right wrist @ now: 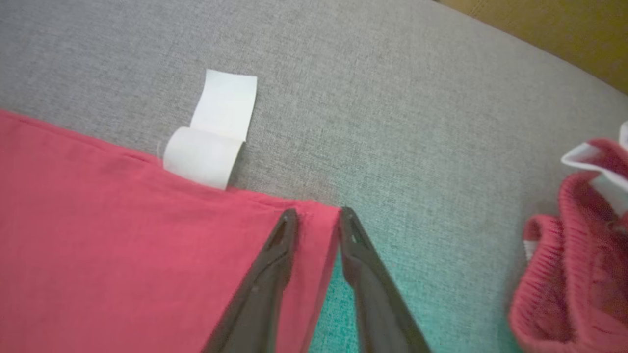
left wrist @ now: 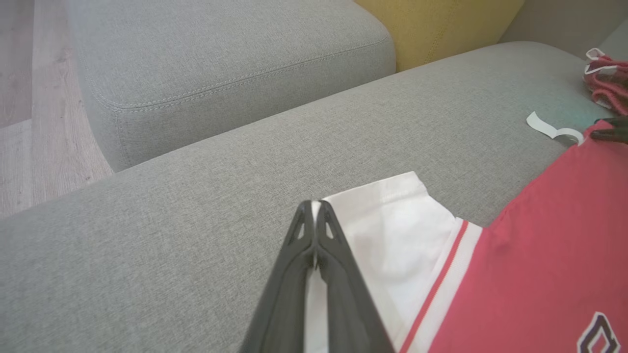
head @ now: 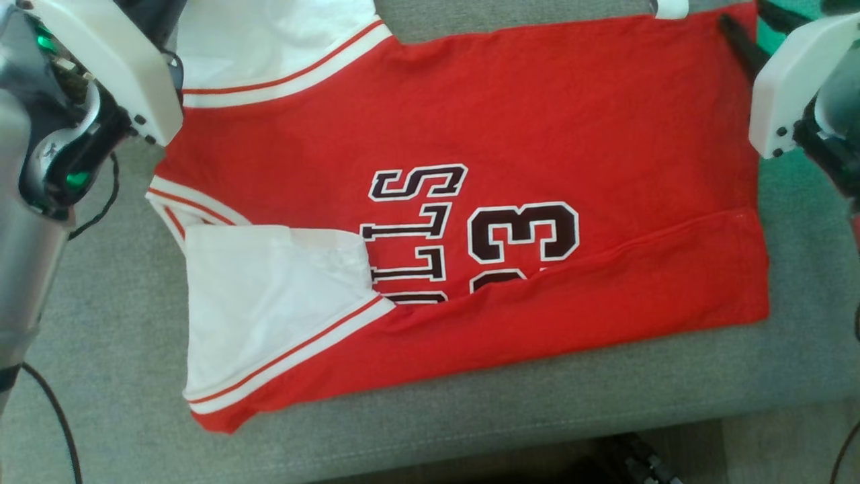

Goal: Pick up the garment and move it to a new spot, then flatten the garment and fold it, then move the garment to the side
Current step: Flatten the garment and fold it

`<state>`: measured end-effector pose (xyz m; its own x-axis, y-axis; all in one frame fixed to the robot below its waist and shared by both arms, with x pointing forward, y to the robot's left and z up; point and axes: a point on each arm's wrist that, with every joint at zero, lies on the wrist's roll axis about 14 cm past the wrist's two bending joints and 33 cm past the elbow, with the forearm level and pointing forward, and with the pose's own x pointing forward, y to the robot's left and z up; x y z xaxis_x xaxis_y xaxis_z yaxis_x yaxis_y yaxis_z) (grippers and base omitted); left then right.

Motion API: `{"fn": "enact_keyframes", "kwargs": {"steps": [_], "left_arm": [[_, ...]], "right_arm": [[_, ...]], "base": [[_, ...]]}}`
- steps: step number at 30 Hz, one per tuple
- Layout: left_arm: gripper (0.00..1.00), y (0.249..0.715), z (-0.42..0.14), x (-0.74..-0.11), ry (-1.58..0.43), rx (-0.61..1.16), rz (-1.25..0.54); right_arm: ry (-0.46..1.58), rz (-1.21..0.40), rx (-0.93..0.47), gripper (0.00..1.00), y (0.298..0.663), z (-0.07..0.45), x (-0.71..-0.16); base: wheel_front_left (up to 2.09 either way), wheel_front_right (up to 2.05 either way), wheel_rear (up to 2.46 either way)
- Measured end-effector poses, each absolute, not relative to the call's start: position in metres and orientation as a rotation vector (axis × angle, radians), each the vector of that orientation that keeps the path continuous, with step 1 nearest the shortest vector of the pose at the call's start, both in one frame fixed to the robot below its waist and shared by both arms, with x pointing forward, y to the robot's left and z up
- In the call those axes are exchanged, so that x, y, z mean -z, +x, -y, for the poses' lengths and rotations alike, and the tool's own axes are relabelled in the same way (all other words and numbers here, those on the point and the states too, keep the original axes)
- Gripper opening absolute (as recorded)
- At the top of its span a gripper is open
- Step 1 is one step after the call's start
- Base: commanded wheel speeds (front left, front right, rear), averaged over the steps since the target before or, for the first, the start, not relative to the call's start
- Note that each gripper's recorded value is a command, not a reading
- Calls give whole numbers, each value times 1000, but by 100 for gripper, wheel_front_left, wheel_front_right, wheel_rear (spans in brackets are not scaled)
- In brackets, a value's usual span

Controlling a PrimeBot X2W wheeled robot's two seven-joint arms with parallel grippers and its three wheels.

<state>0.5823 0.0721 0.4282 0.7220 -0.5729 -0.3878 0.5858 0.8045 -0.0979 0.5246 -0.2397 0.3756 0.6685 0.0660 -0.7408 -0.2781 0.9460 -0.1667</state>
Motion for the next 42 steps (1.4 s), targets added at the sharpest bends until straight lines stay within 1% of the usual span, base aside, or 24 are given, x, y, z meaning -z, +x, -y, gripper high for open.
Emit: {"fn": "enact_keyframes", "kwargs": {"steps": [1, 2, 3, 5, 11, 17, 19, 24, 32, 36, 42], "left_arm": [[0, 582, -73, -429, 32, 639, -416], [0, 582, -73, -429, 32, 638, -413], [0, 582, -74, -430, 33, 636, -410], [0, 581, -74, -434, 28, 635, -399], [0, 572, -77, -453, 4, 620, -331], [0, 549, -77, -481, -51, 612, -243], [0, 536, -79, -486, -76, 600, -223], [0, 493, -89, -487, -138, 557, -220], [0, 429, -103, -489, -210, 482, -220], [0, 399, -103, -480, -262, 445, -252], [0, 368, -101, -463, -348, 393, -310]], "right_arm": [[-282, -825, -198, 35, 525, 240, -375], [-284, -832, -199, 21, 524, 241, -374], [-285, -838, -198, 0, 524, 242, -374], [-282, -840, -202, 0, 523, 241, -374], [-273, -682, -216, 0, 536, 233, -407], [-252, -558, -225, 0, 534, 226, -436], [-236, -544, -233, 0, 524, 224, -437], [-198, -553, -251, 0, 487, 218, -426], [-150, -544, -213, 0, 446, 227, -427], [-122, -559, -200, 0, 430, 228, -421], [-92, -563, -178, 0, 417, 230, -418]], "base": [[0, 0, 0], [0, 0, 0], [0, 0, 0], [0, 0, 0], [0, 0, 0], [0, 0, 0], [0, 0, 0], [0, 0, 0], [0, 0, 0], [0, 0, 0], [0, 0, 0]]}}
